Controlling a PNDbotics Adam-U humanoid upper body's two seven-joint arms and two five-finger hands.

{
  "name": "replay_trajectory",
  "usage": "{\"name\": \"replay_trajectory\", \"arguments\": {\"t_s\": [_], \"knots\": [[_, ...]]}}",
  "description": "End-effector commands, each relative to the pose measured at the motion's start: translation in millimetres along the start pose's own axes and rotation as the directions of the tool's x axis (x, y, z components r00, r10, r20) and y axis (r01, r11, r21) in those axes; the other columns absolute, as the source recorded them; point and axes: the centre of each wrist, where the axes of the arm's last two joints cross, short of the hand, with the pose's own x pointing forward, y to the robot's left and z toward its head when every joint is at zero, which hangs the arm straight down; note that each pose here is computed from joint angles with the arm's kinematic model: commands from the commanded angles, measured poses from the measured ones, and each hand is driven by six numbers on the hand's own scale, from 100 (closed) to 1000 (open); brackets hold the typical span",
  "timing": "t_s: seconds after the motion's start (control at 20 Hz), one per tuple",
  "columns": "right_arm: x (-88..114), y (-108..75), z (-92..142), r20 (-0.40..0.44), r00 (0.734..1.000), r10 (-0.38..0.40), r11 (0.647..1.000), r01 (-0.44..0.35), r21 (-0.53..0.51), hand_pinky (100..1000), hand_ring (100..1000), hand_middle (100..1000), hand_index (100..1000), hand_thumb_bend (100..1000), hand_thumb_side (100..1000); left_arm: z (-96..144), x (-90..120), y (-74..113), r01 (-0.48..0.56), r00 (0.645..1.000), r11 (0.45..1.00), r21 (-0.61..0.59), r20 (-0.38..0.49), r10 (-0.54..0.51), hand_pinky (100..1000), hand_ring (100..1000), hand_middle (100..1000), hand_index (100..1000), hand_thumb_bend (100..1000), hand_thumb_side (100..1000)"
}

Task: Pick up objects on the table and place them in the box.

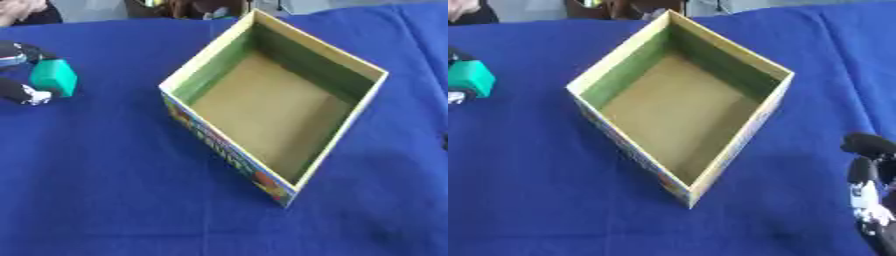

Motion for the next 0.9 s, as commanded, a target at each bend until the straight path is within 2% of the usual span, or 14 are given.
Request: {"name": "replay_trajectory", "arguments": {"t_s": [0.05, 0.2, 0.25, 0.45, 0.7, 0.9], "knots": [[5.1, -2.4, -3.7, 0.024, 1.000, 0.010, 1.000, -0.010, -0.011, 841, 796, 610, 781, 100, 597, 11.8, -11.6, 13.7, 0.013, 0.999, 1.000, 0.022, -0.033, -0.012, 738, 825, 861, 992, 324, 658], [4.8, -3.1, -3.4, 0.019, 1.000, 0.015, 1.000, -0.015, -0.018, 841, 795, 609, 781, 107, 610, 10.1, -9.6, 13.3, 0.011, 1.000, 1.000, 0.020, -0.023, -0.011, 732, 822, 846, 962, 287, 644], [4.8, -3.2, -3.4, 0.019, 1.000, 0.016, 1.000, -0.016, -0.019, 842, 795, 609, 781, 107, 610, 9.8, -9.2, 13.2, 0.011, 1.000, 1.000, 0.021, -0.022, -0.011, 713, 804, 816, 936, 253, 635], [4.6, -3.3, -3.2, 0.017, 1.000, 0.017, 1.000, -0.017, -0.026, 843, 795, 609, 781, 106, 610, 7.9, -6.8, 12.2, 0.011, 1.000, 0.999, 0.051, -0.008, -0.011, 661, 751, 705, 856, 218, 624], [4.7, -3.0, -3.0, 0.008, 1.000, 0.018, 1.000, -0.018, -0.023, 844, 796, 609, 783, 110, 612, 7.2, -5.7, 13.0, 0.005, 1.000, 0.993, 0.115, 0.003, -0.005, 583, 663, 542, 696, 100, 631], [4.6, -3.1, -2.9, 0.002, 1.000, 0.020, 0.999, -0.020, -0.024, 845, 796, 609, 784, 108, 611, 7.5, -5.4, 15.9, -0.017, 1.000, 0.985, 0.169, 0.013, 0.014, 503, 609, 481, 618, 100, 649]]}}
